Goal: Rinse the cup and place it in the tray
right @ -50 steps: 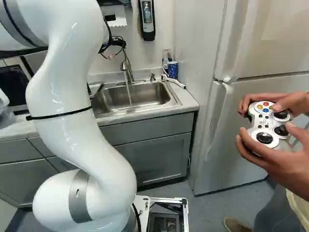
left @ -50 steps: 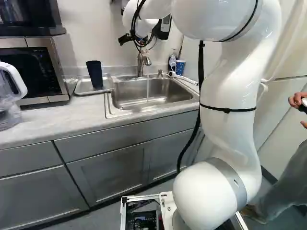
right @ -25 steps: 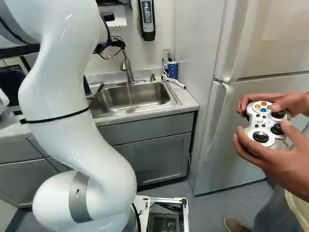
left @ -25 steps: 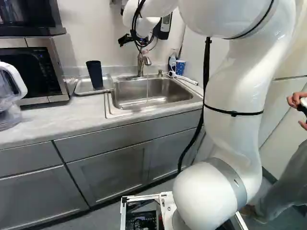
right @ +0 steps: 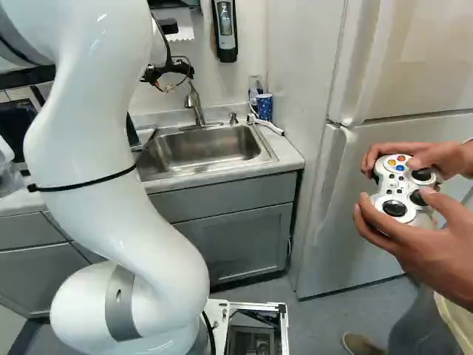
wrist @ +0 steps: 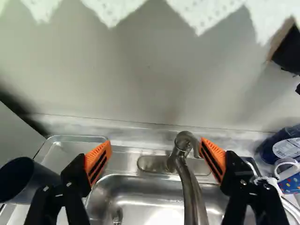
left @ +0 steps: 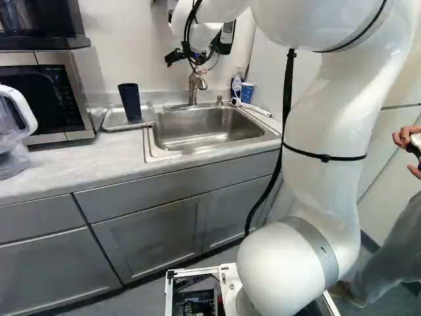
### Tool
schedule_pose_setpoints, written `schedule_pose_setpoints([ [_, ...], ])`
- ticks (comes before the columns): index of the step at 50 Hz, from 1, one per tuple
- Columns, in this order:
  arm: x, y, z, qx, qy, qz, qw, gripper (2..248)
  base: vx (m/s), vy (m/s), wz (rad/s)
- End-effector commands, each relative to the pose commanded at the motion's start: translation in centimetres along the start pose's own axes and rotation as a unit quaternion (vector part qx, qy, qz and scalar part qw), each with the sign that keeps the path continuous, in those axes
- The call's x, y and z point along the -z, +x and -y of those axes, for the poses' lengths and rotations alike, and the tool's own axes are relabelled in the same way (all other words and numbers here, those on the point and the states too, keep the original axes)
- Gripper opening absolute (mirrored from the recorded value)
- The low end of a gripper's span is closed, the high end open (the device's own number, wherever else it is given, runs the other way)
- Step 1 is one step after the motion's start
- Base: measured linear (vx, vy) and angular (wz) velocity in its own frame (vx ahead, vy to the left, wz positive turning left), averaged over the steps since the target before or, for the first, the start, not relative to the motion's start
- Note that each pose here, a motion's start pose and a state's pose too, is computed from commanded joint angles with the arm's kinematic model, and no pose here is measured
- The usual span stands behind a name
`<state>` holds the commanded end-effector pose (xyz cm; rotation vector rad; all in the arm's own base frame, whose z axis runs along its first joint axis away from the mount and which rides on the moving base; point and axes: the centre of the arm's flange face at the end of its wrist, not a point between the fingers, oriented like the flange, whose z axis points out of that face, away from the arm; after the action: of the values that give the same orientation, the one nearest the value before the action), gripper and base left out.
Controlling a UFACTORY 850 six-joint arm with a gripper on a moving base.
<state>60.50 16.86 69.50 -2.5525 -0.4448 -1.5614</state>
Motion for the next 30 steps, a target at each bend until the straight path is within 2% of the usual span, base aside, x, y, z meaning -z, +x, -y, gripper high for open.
schedule_pose_setpoints([
  [5,0.0,0.2,0.0,0.000,-0.001,-0.009,1.0000,247,0.000,0.000,0.000],
  [14,0.4,0.6,0.2,0.001,-0.005,-0.042,0.9991,247,0.000,0.000,0.000],
  [30,2.5,-0.2,2.0,0.007,0.008,-0.040,0.9991,247,0.000,0.000,0.000],
])
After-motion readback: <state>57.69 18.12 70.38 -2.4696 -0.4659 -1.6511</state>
